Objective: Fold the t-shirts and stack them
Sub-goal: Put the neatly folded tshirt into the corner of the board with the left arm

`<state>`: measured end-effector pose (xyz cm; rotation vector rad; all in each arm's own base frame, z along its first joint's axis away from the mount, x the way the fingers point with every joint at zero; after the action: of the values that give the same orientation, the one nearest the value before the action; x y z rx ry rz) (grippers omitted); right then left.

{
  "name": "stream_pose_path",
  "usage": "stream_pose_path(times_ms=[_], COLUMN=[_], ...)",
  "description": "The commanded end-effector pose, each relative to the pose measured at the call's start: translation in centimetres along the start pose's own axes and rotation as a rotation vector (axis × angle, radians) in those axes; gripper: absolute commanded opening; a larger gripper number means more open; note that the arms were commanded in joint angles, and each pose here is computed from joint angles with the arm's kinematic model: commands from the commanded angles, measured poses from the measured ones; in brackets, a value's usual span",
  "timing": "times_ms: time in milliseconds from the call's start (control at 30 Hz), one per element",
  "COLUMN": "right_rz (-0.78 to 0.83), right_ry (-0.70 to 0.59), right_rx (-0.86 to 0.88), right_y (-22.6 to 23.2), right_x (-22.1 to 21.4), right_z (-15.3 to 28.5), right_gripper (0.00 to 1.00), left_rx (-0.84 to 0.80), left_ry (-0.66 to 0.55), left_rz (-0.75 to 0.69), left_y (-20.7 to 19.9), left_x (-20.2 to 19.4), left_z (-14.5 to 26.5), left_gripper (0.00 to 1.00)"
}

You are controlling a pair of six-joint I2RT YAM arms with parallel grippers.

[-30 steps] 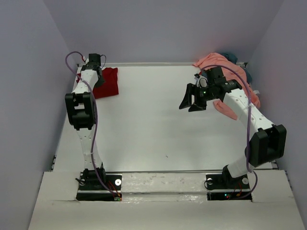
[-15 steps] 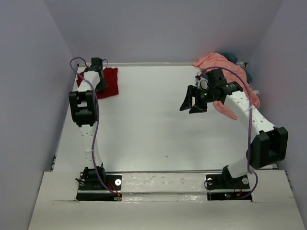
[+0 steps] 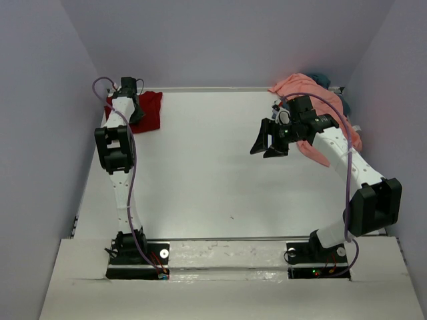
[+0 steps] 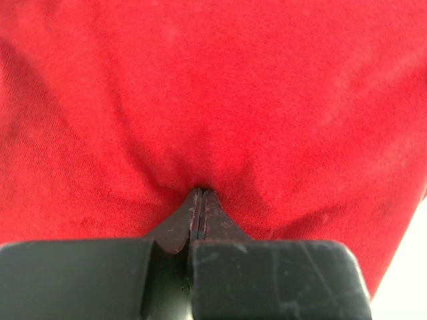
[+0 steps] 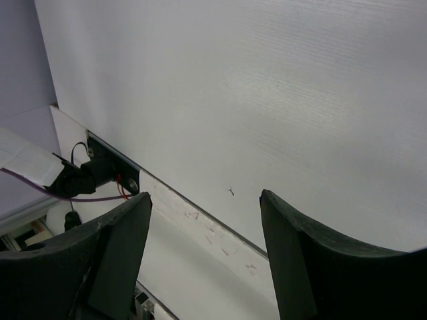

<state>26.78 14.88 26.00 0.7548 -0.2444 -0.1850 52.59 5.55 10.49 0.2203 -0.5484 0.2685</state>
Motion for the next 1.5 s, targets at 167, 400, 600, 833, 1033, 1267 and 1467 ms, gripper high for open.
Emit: stream_pose_path(times_ms=[167,400,600,833,1033,1267,1467], right_rz=[0.047,0.044,0.047,0.048,0.052,0.046,0.043], right_ry=[-0.034,-0.031,-0.036,-0.039,-0.04,-0.035,-0.03], right_rx=[0.034,0.031,0.033,0.032,0.027,0.025,0.035], right_y=[1.1,1.0,1.1,1.1,1.1,1.0,1.0], right_x=[0.4,0.4,0.4,0.4,0.3,0.4,0.6], right_z=[0.4,0.3,0.4,0.5,0.6,0.4,0.0], right_gripper=[0.72,0.72,0.72,0.72,0.72,0.72,0.72], left_rx=[0.071,0.068,0.032,-0.013,-0.024,-0.107,-0.073], left_ry=[0.03,-0.008,-0.037,-0.046,-0.063,-0.092,-0.217], left_rz=[-0.006,-0.005,-0.012,-0.005,-0.003,0.007,0.025], left_y=[3.4,3.9,3.4,2.8,2.6,2.1,3.6], left_x=[0.3,1.4,1.9,2.0,2.2,3.3,5.9], left_z=[-1.6,-1.7,-2.1,-2.9,-3.4,-1.4,5.3], left_gripper=[0.0,0.0,0.0,0.0,0.0,0.0,0.12])
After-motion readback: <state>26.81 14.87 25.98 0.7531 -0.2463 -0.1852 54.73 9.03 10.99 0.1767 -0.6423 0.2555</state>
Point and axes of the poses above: each gripper's point midway between its finger pads, its own z axis back along the fingers, its own y axis along the line the jaws close on, x = y × z, the point moved 8 cm from there along z, back along the fingers, and after that the axes turned 14 degrees about -z, right-handed, at the moved point
